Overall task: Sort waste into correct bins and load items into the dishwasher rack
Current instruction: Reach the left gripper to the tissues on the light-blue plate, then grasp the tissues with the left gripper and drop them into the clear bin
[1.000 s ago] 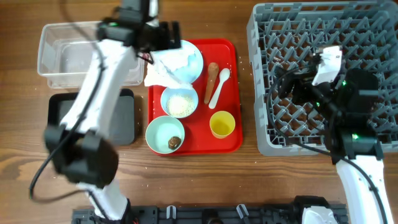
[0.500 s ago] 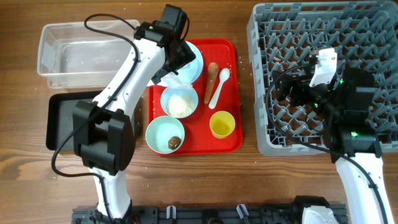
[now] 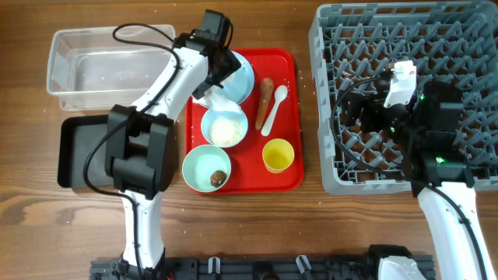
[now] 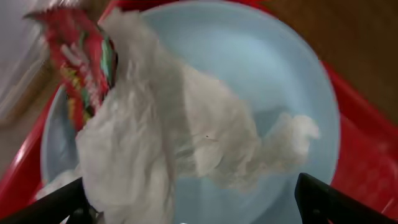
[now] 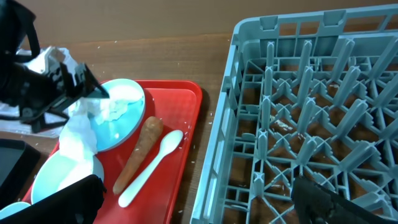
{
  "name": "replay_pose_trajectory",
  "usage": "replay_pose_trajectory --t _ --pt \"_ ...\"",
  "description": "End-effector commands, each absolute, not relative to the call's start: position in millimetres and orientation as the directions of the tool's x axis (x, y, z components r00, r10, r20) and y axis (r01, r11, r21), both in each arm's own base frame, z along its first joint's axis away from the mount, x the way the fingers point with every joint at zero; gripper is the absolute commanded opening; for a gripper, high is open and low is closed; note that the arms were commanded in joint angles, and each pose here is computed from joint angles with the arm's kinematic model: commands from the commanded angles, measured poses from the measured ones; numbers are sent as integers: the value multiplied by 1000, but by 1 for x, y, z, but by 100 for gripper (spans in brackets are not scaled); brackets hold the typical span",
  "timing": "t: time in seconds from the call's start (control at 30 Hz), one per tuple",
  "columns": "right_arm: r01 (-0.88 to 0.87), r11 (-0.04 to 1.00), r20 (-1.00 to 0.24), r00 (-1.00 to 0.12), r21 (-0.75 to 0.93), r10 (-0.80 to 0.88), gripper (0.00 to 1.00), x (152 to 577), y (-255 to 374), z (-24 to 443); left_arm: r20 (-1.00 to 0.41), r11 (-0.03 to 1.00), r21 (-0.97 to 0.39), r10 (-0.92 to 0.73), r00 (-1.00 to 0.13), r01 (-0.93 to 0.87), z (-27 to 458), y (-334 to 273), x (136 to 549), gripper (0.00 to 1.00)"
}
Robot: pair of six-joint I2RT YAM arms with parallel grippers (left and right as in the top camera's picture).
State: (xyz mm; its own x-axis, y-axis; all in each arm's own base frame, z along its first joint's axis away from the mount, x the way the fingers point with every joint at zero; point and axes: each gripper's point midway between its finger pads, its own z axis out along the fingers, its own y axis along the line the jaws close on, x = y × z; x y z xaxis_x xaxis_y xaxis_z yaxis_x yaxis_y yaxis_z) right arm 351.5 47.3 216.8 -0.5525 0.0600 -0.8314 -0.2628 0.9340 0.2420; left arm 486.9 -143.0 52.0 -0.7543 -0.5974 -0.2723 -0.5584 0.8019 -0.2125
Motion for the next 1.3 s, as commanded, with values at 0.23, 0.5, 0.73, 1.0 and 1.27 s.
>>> replay_pose_trajectory --t 0.23,0.5,0.73,1.0,1.27 --pt "-278 927 -827 -559 253 58 100 352 52 221 -279 813 -181 -583 -763 -554 -13 -146 503 70" --pt "-278 927 -828 -558 253 58 100 352 52 221 -265 868 -120 -496 -827 -483 -3 -146 495 4" --pt "-278 927 -828 -558 253 58 100 352 52 221 -455 907 -247 -420 -785 -342 179 -149 535 4" --pt "-279 927 -828 -557 252 58 100 352 52 221 -395 779 -169 -614 -683 -603 220 19 499 4" --pt "-279 927 -830 -555 252 58 100 353 52 221 -351 713 -107 -679 -645 -693 157 98 513 87"
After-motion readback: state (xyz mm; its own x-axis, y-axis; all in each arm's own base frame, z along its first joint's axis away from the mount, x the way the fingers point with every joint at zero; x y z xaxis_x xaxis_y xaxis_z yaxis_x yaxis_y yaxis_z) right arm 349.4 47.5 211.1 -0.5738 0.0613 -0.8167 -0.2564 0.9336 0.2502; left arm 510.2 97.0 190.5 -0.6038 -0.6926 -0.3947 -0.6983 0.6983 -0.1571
